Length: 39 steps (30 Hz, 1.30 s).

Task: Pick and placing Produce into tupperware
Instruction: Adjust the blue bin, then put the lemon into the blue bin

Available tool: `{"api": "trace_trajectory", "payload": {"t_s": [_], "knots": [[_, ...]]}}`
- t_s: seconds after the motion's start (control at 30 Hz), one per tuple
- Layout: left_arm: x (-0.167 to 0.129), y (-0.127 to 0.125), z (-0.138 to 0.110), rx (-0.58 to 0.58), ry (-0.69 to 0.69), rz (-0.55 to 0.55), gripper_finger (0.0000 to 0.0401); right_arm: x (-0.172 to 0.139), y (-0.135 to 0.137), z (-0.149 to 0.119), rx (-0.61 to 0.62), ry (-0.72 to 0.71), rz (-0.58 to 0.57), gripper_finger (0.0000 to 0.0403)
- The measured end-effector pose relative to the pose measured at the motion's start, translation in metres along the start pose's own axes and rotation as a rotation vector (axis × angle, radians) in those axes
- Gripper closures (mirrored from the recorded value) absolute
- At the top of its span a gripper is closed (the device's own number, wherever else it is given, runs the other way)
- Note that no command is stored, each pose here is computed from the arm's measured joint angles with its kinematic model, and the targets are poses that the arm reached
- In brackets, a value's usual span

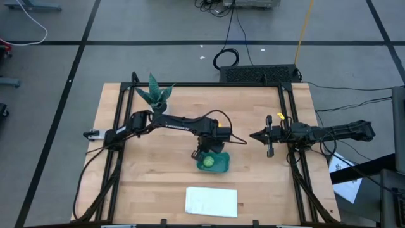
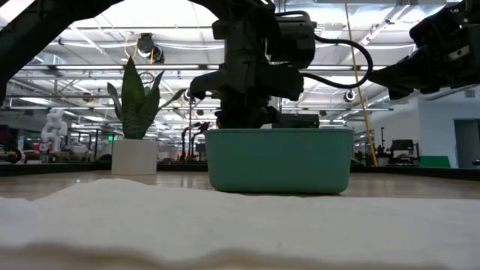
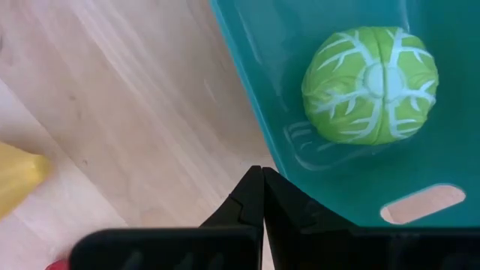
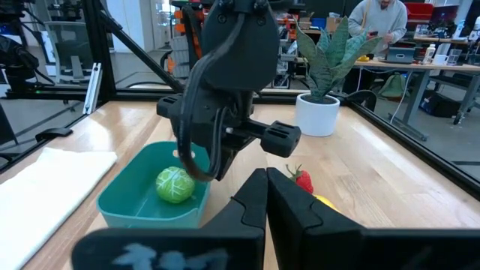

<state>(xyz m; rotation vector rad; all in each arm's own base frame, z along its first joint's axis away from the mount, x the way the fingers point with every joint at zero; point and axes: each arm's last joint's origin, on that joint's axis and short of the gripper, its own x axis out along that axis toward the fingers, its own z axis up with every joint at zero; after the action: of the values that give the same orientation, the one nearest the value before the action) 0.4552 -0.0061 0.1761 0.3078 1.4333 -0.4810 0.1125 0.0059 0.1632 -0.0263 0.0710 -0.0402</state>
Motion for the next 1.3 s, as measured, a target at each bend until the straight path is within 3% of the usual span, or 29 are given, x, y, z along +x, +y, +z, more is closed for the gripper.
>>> {"api": "trace_trajectory", "payload": {"t_s": [0.47,0.87,1.13,1.3], "knots": [[0.001,-0.008,0.007,0.019,-0.019,0.011,0.0397,0.0,0.0,0.0,0.0,0.0,0.0,0.0403],[-0.003,0.0,0.007,0.116,0.078,0.252,0.0399,0.0,0.0,0.0,0.0,0.001,0.0,0.0403],[-0.044,0.002,0.008,0.202,0.067,0.336,0.0399,0.0,0.0,0.0,0.0,0.001,0.0,0.0403],[-0.092,0.004,-0.001,0.122,0.023,0.477,0.039,0.0,0.0,-0.001,-0.001,0.01,0.001,0.0403]]}}
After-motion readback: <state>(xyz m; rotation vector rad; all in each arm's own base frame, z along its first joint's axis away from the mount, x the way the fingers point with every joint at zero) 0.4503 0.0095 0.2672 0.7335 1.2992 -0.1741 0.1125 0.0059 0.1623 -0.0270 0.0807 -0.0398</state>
